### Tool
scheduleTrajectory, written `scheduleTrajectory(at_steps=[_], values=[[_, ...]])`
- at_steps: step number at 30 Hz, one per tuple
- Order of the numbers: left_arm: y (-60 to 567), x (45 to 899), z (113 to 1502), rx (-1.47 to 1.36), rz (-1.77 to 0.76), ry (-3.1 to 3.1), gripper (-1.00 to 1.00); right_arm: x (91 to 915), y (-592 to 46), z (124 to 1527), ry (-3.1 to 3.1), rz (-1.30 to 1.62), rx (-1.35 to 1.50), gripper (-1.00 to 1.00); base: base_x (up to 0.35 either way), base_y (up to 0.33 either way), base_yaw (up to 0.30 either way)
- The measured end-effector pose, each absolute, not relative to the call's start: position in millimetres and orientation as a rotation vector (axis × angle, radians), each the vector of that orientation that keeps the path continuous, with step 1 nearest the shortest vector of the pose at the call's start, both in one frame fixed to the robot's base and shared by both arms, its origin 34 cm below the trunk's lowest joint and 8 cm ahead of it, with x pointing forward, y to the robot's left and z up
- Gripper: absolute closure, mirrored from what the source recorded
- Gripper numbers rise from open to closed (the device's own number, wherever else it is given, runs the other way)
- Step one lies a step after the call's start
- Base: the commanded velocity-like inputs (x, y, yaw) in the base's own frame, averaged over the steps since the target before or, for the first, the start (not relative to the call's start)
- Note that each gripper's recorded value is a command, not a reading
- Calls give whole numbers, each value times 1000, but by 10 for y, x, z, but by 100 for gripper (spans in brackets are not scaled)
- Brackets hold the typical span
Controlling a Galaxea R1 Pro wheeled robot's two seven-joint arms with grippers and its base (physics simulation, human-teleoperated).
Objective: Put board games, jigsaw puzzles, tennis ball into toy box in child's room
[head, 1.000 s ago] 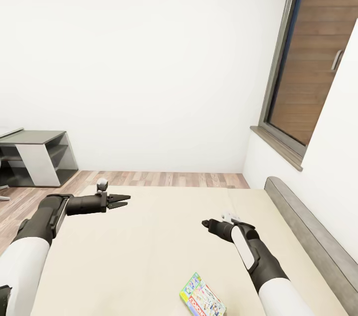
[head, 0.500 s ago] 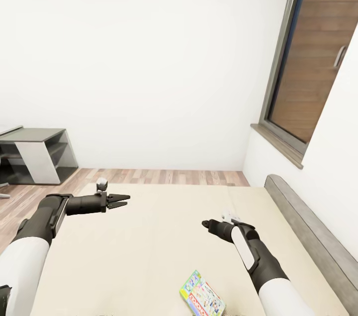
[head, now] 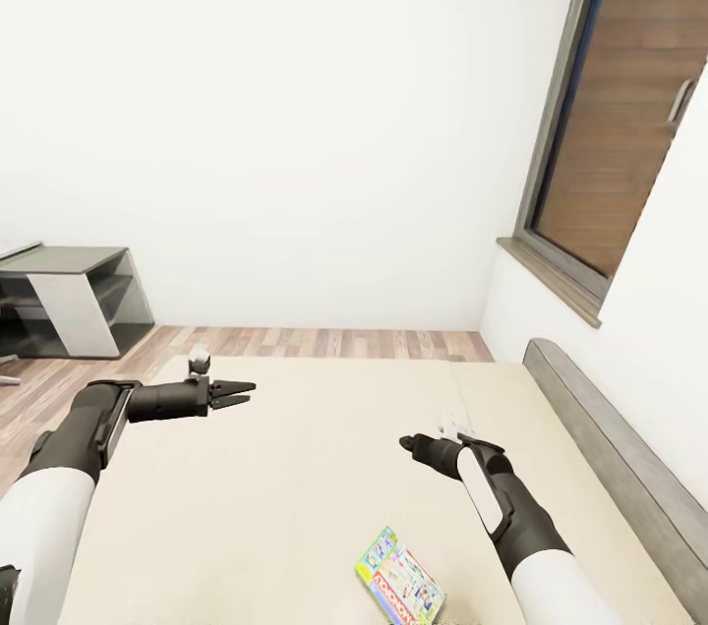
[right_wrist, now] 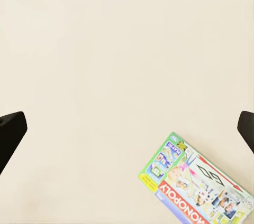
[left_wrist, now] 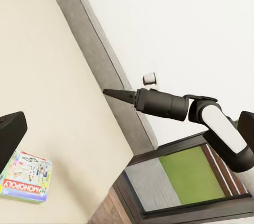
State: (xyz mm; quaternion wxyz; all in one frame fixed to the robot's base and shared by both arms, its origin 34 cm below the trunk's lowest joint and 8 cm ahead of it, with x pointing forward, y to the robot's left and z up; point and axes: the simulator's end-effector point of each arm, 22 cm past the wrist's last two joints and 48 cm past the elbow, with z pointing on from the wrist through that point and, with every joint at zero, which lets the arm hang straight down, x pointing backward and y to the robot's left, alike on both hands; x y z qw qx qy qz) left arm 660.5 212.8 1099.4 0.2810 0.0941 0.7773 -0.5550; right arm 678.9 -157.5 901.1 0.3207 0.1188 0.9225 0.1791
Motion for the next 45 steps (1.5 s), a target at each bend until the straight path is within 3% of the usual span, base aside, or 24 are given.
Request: scheduleTrajectory(at_steps=[45], values=[[2197,6720,10798,281,-1429,2114,-100,6633,-1554,8482,2526,462,334,-100,0,0,0]])
